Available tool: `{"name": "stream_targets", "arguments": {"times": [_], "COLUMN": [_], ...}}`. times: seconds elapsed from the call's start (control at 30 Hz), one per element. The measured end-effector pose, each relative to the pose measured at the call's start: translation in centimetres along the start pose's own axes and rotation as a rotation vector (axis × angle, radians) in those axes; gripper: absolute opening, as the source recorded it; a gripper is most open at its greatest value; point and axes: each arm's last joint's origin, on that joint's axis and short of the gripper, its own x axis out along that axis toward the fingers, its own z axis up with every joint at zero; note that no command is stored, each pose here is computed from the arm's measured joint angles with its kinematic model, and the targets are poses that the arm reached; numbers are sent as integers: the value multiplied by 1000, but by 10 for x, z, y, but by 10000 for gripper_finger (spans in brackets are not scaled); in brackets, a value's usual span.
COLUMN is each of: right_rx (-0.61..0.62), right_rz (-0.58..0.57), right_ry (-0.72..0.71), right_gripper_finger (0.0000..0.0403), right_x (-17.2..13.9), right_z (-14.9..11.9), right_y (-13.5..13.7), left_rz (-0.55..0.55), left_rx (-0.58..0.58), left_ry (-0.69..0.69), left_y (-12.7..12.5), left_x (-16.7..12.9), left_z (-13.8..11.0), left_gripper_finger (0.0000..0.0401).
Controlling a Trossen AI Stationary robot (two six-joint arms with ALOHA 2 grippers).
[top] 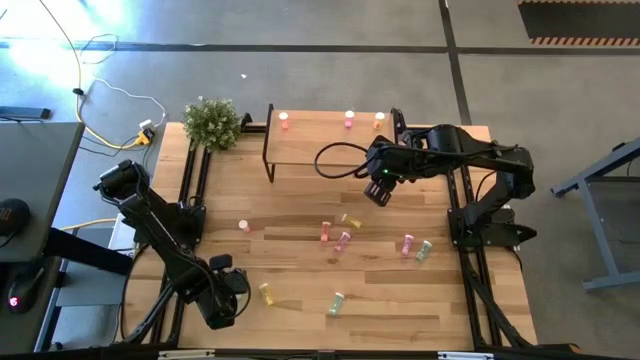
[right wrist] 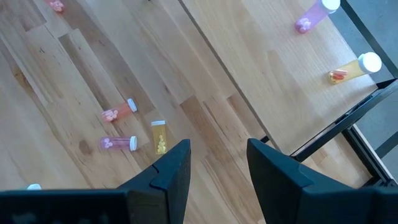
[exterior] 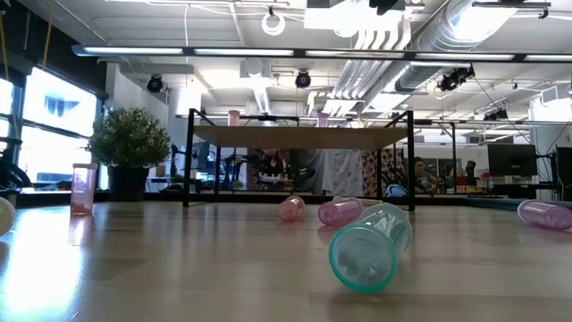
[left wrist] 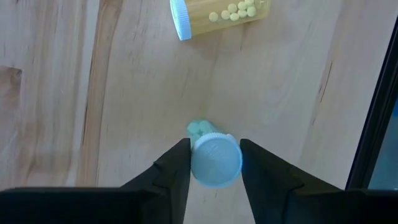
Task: Pick and place medicine bottles onto shelf by color
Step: Put the bottom left blue pill bottle on the shelf
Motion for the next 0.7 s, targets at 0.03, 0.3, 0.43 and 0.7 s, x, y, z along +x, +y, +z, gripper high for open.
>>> {"name": "stream_targets", "arguments": {"times": [0.03,0.3,0.43,0.7], "right_rx": [0,0,0,-30], "right_rz": [0,0,2,11], "right_ry": [0,0,1,-8], "right_gripper_finger": [149,149,149,149], "right_x": [0,0,0,-3], "right_z": [0,0,0,0], "right_y": [0,0,0,-2], "left_rz": [-1,-6,-32,-79], "left_rx": [0,-31,-37,-46], "left_ry": [0,-2,-23,-136], "left_y": [0,-1,-3,5], "left_x": [0,-1,-8,-32], "left_z": [0,2,14,73], "left_gripper_finger": [111,117,117,117]}}
